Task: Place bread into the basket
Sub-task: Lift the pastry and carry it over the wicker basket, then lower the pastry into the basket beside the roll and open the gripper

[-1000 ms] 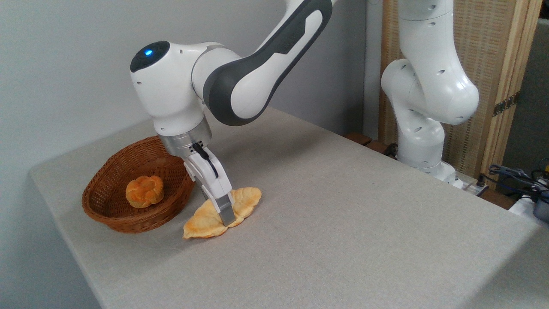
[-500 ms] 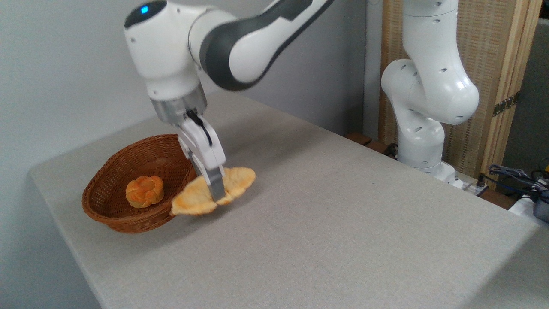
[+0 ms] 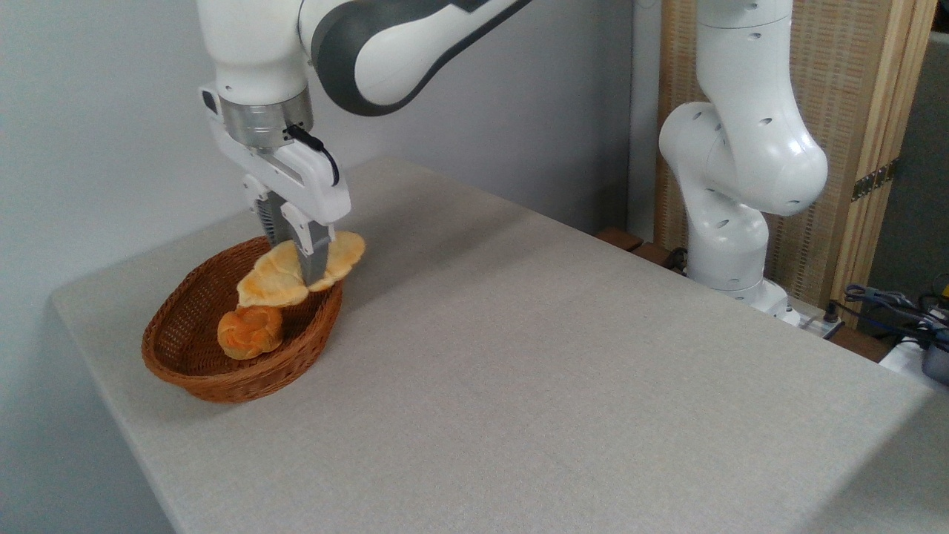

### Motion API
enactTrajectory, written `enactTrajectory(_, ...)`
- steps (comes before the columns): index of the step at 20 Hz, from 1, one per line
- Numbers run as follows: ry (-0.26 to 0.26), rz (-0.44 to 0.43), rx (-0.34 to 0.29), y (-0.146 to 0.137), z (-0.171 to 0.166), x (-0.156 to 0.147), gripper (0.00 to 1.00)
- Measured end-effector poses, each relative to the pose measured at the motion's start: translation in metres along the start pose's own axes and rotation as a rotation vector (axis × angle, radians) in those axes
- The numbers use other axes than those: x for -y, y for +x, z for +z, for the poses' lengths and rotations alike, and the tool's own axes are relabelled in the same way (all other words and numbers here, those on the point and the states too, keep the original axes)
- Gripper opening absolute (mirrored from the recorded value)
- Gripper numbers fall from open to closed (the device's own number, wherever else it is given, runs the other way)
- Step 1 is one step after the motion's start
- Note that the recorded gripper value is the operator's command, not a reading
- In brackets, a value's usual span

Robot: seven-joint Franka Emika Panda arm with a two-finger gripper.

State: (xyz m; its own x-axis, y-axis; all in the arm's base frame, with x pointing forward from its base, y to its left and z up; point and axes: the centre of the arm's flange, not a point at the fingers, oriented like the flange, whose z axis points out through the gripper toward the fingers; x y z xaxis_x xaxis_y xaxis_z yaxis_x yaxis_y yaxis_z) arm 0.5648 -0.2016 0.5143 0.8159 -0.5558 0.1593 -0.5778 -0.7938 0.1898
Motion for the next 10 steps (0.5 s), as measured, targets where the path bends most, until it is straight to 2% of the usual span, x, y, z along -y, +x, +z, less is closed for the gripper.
enactTrajectory(1,-0.016,-0.046,-0.012,0.004,0.004,-0.004,0.84)
enactTrajectory(2,-0.035,-0.085,-0.019,0.007,0.009,-0.007,0.98)
enactTrajectory(6,-0.108,-0.256,-0.03,0.014,0.023,-0.012,1.0)
enactTrajectory(10,-0.145,-0.357,-0.065,0.023,0.034,-0.012,1.0)
